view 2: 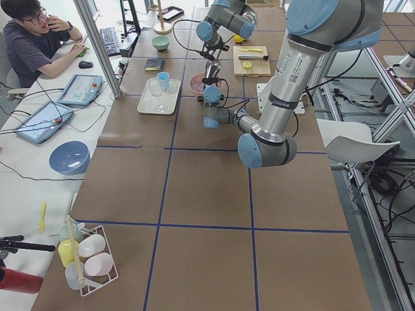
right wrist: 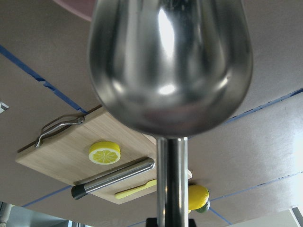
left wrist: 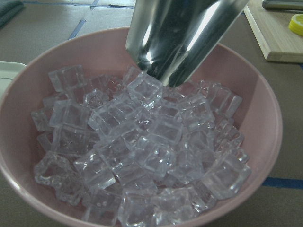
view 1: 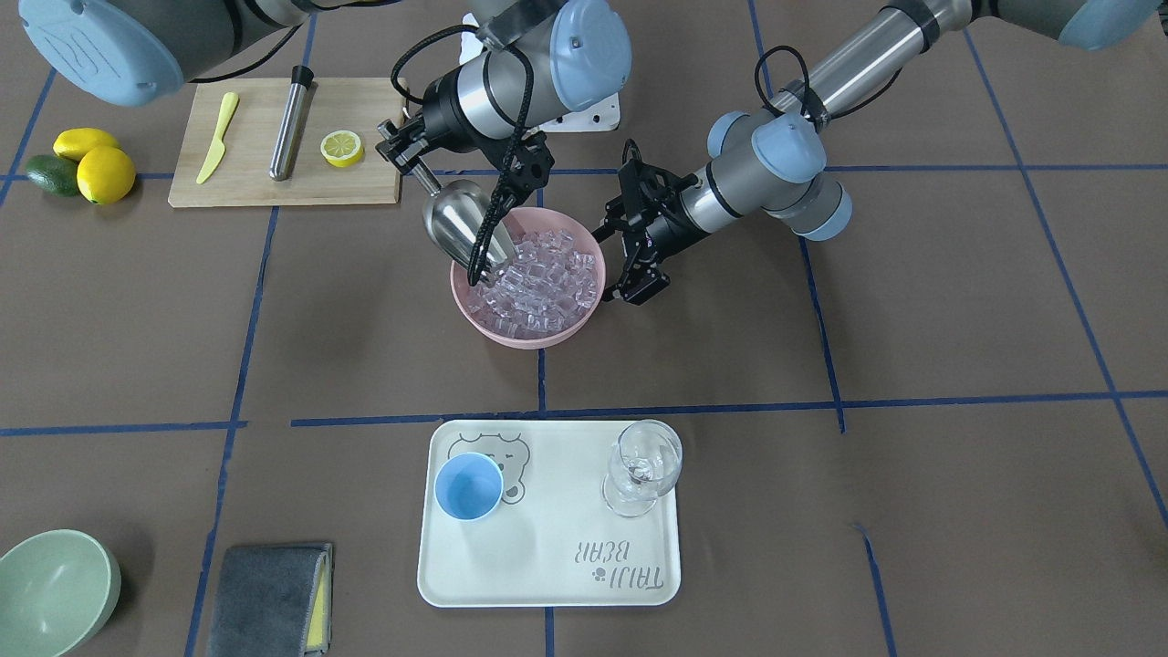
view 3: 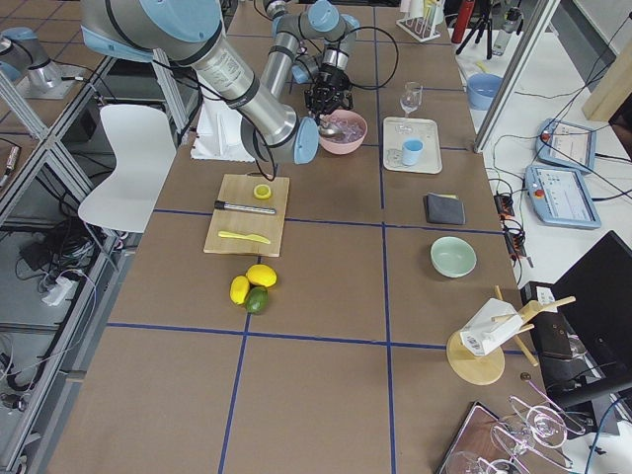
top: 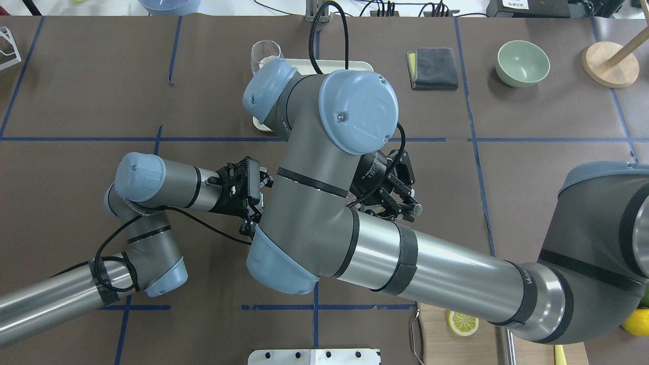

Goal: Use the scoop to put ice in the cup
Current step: 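Dig the scoop into the ice cubes with the right gripper, left gripper holding bowl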

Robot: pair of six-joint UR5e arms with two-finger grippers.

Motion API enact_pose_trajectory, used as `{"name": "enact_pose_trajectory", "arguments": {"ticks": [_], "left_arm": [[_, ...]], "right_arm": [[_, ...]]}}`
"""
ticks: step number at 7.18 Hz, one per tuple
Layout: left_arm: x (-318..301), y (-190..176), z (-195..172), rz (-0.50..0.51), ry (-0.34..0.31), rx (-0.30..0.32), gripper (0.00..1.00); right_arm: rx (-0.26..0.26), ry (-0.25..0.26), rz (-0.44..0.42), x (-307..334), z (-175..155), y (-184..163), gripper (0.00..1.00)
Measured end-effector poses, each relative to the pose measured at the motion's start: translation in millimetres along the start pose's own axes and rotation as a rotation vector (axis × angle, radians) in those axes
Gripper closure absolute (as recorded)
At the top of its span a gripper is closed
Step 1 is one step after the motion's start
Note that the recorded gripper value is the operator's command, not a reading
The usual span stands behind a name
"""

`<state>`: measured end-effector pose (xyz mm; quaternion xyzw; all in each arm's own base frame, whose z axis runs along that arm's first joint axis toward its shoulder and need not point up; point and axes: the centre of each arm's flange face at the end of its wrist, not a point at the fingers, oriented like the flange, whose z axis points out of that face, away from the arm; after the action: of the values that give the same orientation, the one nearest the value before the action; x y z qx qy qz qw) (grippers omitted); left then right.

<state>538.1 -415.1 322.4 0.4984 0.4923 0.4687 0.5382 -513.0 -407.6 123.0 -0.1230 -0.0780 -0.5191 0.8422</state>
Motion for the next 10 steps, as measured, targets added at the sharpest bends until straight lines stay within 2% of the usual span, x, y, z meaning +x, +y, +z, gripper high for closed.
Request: {"name": "enact_pose_trajectory", "arguments": {"ticks": [3,6,10], "left_arm": [[0.0,0.8,0.2,-0.001,0.001,-0.001,0.00],[-0.1,1.0,0.0,-0.001,0.000,-0.002,0.00],[0.0,1.3,0.2,-0.001,0.000,-0.002,0.00]], "right_arm": [[0.053,0.006,-0.013,-2.6,10.4,-26.9,1.00],[0.126,0.013,-0.016,-5.6,34.9,-46.2,1.00],[0.185,0.026,-0.015,-6.9,68.2,-52.7,1.00]]}}
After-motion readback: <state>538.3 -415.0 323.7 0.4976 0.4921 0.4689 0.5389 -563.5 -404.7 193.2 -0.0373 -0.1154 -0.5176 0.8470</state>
